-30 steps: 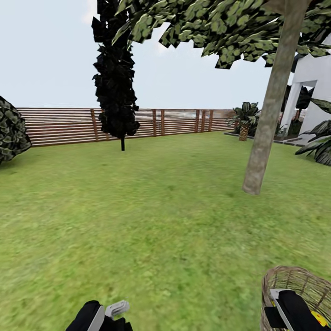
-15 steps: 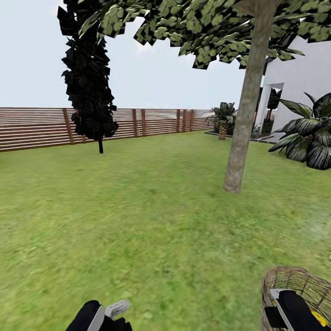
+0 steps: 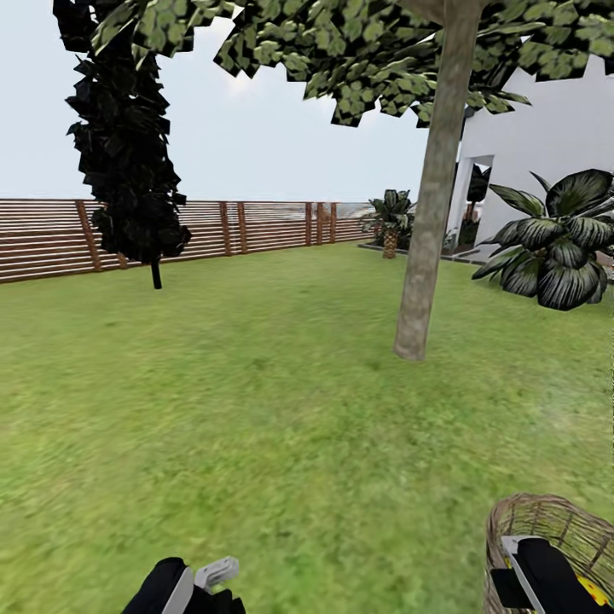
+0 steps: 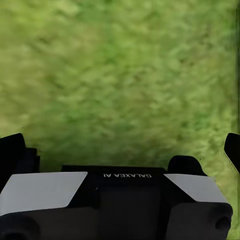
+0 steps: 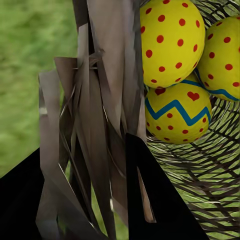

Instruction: Take the three Easter eggs out of the wicker basket on the lawn in the garden, then place them on the lawn next to a single tree (choose any tree) so that all three eggs are next to the same tree and none are left in the basket.

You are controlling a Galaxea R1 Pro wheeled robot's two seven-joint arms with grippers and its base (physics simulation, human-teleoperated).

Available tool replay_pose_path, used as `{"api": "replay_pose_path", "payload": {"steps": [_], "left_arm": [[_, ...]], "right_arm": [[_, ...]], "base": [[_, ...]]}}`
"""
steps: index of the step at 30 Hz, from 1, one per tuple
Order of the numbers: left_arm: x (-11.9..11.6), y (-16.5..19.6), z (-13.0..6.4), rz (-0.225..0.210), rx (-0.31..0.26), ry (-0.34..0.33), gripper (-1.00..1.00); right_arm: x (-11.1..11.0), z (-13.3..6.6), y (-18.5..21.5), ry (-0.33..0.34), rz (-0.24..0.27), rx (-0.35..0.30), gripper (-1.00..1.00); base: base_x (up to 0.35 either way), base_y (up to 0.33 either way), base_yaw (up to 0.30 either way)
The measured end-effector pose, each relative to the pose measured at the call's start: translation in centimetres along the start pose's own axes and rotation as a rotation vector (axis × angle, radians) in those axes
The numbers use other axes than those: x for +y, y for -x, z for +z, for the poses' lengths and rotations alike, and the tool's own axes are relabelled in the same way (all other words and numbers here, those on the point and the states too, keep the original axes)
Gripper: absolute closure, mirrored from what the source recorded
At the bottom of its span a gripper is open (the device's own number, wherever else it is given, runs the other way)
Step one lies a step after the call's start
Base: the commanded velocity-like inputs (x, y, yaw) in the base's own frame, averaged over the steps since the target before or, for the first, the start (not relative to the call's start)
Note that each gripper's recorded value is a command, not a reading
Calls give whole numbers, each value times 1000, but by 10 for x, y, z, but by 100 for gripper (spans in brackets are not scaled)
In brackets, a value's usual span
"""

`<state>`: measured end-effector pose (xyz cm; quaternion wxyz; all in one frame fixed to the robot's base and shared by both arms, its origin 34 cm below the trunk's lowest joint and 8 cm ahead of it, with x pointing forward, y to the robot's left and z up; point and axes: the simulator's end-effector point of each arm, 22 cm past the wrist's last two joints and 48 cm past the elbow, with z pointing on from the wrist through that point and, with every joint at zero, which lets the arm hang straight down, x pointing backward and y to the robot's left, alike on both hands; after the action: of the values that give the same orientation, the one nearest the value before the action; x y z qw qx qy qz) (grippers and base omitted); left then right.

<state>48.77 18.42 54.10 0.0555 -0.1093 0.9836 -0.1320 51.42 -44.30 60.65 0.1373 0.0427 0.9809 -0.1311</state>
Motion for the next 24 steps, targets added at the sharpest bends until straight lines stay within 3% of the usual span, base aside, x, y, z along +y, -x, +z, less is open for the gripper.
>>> {"api": "replay_pose_path", "payload": {"steps": [24], "left_arm": [[0, 0, 0, -1, 1, -1, -100]], "right_arm": [[2, 1, -1, 3, -1, 3, 100]], "base": [[347, -12, -7]]}}
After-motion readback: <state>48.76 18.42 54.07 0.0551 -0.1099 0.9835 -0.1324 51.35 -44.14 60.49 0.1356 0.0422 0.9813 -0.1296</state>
